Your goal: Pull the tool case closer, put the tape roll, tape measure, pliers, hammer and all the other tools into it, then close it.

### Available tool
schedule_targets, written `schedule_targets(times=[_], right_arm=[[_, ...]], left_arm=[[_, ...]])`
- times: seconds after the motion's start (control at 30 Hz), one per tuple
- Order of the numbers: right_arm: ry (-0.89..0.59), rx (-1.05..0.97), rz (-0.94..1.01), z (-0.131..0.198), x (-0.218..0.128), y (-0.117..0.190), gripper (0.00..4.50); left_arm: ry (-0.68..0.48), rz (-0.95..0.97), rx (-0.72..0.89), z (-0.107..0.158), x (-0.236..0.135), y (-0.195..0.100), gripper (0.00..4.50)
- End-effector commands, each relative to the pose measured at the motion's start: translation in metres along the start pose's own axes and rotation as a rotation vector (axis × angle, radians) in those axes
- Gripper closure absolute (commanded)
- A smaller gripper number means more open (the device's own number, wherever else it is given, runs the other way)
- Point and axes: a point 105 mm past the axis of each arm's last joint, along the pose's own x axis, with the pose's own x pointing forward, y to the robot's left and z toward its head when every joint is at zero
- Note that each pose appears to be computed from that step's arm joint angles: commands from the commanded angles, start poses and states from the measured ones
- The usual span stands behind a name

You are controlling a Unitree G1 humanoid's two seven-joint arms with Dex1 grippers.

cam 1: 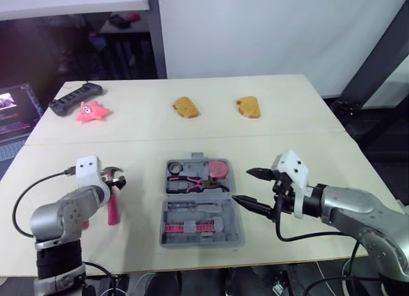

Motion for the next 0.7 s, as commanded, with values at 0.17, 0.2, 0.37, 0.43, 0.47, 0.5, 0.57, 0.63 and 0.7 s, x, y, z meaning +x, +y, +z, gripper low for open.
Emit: schedule_targets(times=[0.17,0.2,0.37,0.43,0.47,0.5,0.57,0.63,0.7], right_arm=[[-0.059,0.015,0.017,0.011,0.003,0.01,0.03],[-0.058,0.016,0.017,0.012,0.003,0.01,0.03],[-0.049,0.012,0.014,0.011,0.004,0.01,0.0],[-0.051,0.01,0.014,0.012,0.004,0.01,0.0],[-0.05,0.009,0.014,0.012,0.004,0.011,0.0],[-0.05,0.008,0.014,0.013,0.004,0.01,0.0],[-0.048,0.005,0.013,0.013,0.004,0.01,0.0],[-0.047,0.003,0.013,0.013,0.004,0.01,0.0],[-0.044,0.001,0.015,0.012,0.004,0.01,0.0]], left_arm=[[0.063,-0.028,0.025,-0.016,0.024,-0.005,0.0],[0.071,-0.025,0.024,-0.019,0.026,-0.004,0.0],[0.08,-0.026,0.019,-0.025,0.03,-0.003,1.82],[0.084,-0.031,0.016,-0.027,0.03,-0.004,2.79],[0.086,-0.032,0.013,-0.027,0.03,-0.004,3.3],[0.088,-0.035,0.008,-0.028,0.03,-0.005,3.82],[0.087,-0.037,-0.009,-0.028,0.029,-0.005,4.42],[0.084,-0.035,-0.014,-0.027,0.028,-0.004,4.42],[0.072,-0.035,-0.035,-0.025,0.026,-0.003,4.42]])
